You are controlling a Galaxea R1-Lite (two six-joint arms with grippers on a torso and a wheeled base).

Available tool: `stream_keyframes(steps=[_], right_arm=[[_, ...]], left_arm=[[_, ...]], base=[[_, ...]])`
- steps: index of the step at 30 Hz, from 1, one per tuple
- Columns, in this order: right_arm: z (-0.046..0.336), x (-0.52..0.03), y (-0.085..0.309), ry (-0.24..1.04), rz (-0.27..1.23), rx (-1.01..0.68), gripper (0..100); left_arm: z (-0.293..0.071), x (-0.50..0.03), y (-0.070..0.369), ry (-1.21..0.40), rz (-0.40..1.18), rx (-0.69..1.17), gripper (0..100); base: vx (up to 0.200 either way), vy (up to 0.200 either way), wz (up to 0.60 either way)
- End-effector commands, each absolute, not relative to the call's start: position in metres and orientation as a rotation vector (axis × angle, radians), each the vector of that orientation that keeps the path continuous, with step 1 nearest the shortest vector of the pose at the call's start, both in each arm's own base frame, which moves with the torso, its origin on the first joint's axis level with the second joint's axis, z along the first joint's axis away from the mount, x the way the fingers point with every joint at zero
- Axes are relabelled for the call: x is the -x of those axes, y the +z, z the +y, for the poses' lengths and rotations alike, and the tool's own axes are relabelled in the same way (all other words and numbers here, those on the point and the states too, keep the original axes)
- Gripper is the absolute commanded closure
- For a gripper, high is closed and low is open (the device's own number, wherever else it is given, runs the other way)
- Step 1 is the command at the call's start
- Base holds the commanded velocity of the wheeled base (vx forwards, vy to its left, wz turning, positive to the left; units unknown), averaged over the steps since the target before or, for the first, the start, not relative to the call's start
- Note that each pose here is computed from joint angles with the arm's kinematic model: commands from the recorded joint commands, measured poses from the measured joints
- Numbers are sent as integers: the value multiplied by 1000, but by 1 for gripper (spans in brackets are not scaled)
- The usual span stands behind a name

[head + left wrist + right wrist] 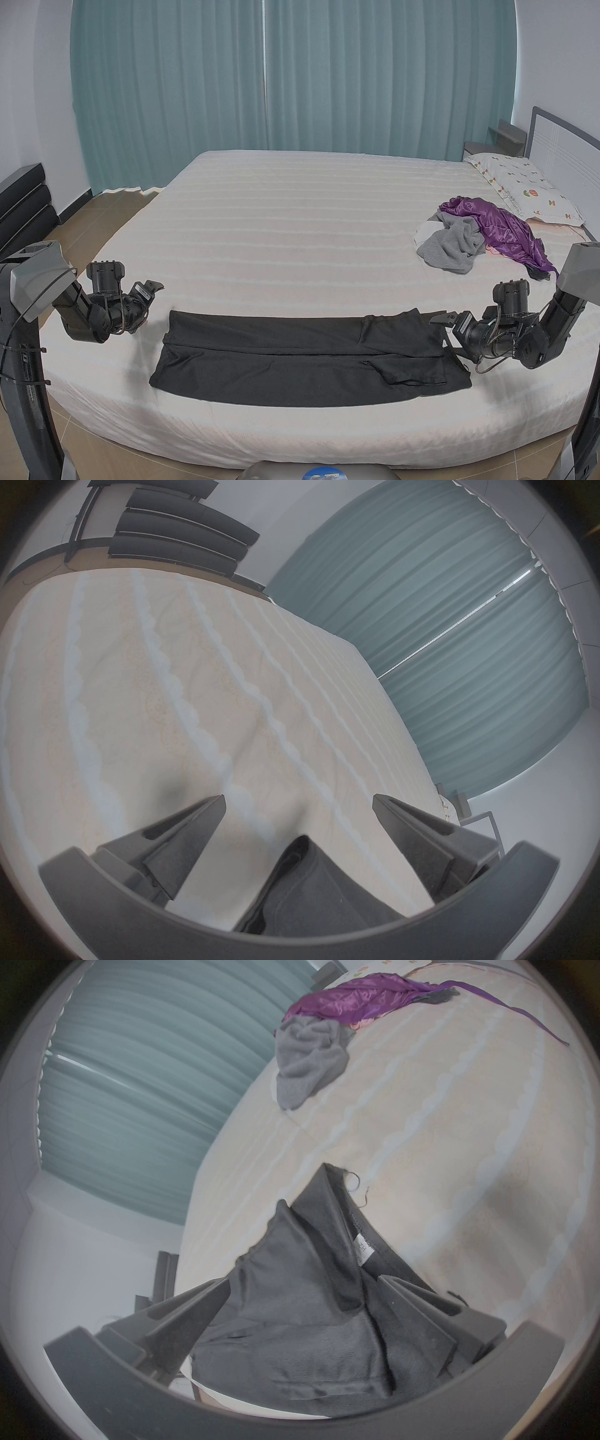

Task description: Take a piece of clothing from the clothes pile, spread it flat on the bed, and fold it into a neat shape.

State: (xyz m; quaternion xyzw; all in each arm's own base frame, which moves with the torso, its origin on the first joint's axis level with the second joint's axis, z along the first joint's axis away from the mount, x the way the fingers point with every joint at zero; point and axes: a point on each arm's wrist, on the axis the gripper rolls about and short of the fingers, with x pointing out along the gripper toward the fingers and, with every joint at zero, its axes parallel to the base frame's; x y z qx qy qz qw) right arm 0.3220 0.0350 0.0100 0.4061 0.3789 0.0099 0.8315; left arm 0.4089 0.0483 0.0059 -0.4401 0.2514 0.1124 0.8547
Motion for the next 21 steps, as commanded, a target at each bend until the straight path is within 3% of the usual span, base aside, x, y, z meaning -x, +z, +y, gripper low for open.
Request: stream_keyframes(steps=[1,7,15,18,21], right_arm=[[26,-301,20,1,745,-936,0],[15,-286,21,-28,662,-1077,0],[15,-285,11,-41,702,-1136,0],[11,-286,8,-50,709,-1155,0],[7,-285,7,-42,725,-1192,0]], left_arm=[[36,-388,23,204,534,920,0],[14,-351,23,149,589,911,0],[0,-331,20,117,606,901,0],[0,-331,16,119,618,901,0],[-3,-330,16,112,625,898,0]], base=[[0,0,0],[0,0,0],[0,0,0],[-200,0,0],[0,0,0]])
